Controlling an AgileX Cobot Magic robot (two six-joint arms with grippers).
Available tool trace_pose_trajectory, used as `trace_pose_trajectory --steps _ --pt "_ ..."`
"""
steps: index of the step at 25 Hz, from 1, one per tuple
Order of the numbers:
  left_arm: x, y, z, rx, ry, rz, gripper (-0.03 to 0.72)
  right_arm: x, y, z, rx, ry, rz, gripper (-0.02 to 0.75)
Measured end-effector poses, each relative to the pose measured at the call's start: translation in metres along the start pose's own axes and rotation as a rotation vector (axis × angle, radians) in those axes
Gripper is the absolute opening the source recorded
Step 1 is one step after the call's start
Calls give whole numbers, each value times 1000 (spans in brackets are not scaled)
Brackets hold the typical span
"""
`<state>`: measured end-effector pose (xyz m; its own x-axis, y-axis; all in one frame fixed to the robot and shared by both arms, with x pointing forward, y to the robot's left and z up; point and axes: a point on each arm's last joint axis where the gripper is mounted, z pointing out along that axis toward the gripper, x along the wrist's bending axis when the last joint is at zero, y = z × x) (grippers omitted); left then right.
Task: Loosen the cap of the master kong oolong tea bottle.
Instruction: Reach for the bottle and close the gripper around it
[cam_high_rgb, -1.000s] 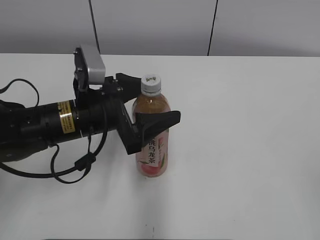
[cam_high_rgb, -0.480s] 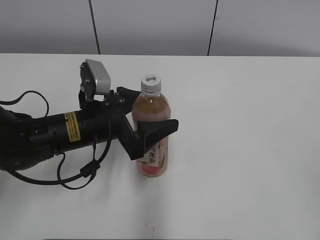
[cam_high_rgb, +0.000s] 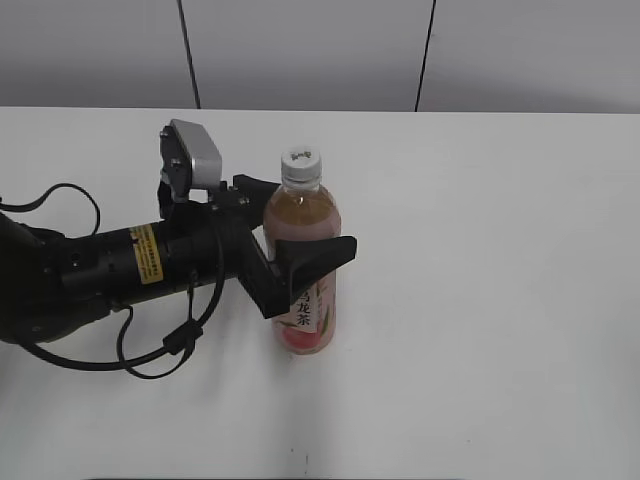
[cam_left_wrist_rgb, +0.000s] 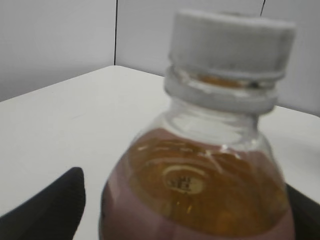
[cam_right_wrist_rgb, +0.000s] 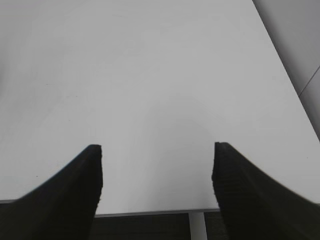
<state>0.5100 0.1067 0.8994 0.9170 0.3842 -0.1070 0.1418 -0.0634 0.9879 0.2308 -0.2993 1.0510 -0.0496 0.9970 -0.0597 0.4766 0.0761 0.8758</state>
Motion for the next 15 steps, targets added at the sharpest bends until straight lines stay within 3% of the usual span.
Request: trace_pose_trajectory --steps 9,15 --pt "-1 0 0 1 -7 7 459 0 0 0 0 0 0 519" --pt "-5 -2 0 18 -54 42 457 0 0 0 0 0 0 519"
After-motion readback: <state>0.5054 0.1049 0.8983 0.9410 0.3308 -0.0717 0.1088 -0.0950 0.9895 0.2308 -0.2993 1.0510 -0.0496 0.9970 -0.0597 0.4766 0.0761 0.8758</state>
